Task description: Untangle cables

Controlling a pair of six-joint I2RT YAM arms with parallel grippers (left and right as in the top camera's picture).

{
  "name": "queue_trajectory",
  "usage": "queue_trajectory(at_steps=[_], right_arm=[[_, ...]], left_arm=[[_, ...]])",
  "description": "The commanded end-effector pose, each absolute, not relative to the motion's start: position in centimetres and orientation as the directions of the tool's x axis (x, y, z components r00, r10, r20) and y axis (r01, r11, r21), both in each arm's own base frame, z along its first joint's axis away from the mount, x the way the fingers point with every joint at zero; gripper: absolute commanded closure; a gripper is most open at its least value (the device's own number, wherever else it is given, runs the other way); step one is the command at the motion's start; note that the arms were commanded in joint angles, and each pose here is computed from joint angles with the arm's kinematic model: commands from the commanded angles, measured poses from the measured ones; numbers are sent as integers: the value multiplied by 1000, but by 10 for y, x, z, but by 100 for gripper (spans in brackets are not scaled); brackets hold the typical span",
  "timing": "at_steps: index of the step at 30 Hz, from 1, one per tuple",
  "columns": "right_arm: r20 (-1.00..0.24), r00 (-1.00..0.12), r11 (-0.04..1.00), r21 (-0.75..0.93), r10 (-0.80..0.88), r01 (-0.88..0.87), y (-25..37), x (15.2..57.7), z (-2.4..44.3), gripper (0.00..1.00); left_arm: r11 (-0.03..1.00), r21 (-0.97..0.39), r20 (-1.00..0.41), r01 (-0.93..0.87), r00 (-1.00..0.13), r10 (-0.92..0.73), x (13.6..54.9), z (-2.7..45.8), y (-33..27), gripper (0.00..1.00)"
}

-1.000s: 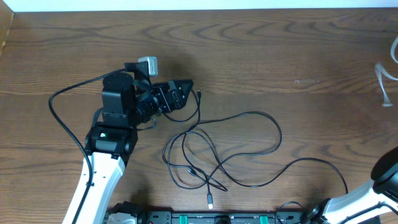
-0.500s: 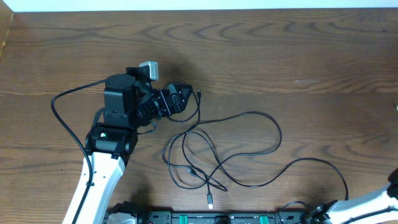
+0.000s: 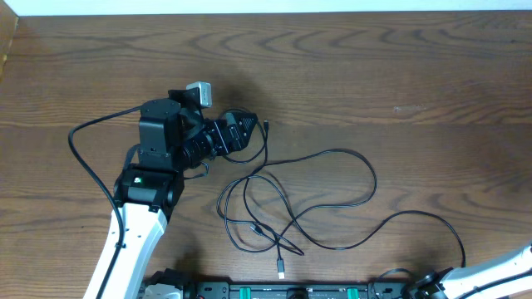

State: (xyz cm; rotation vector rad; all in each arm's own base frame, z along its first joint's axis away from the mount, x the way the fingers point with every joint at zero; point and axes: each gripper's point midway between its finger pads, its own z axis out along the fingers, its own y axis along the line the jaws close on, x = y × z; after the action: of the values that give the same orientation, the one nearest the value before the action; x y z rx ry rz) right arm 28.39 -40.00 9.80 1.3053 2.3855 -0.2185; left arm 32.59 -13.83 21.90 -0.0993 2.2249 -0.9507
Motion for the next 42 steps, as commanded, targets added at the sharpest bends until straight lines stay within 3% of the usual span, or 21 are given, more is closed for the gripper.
queue_trajectory(at_steps=[1, 7, 12, 18, 30, 36, 42], right_arm=[[-426, -474, 572, 135, 771, 809, -392, 296, 104, 1], [-374, -487, 576, 175, 789, 799, -377, 295, 100, 1], [-329, -509, 603, 342, 795, 721, -347, 316, 104, 1], [-301, -653, 713, 405, 695, 572, -295, 345, 105, 1], [-302, -919, 921, 367, 252, 132, -141, 415, 101, 1], [-296, -954, 938, 319, -40, -138, -52, 427, 97, 1], [-229, -942, 922, 246, -246, -300, 15, 419, 89, 1]], left_arm=[[734, -647, -594, 206, -740, -316, 329, 223, -137, 10], [734, -648, -590, 202, -743, -316, 328, 222, -137, 10], [736, -649, -582, 195, -750, -314, 327, 220, -137, 10], [753, -623, -596, 214, -754, -278, 324, 216, -136, 10], [908, -406, -504, -105, -803, -318, 305, 158, -78, 10], [934, -302, -467, -192, -824, -321, 290, 141, -58, 10], [944, -229, -456, -239, -830, -321, 282, 133, -44, 10]])
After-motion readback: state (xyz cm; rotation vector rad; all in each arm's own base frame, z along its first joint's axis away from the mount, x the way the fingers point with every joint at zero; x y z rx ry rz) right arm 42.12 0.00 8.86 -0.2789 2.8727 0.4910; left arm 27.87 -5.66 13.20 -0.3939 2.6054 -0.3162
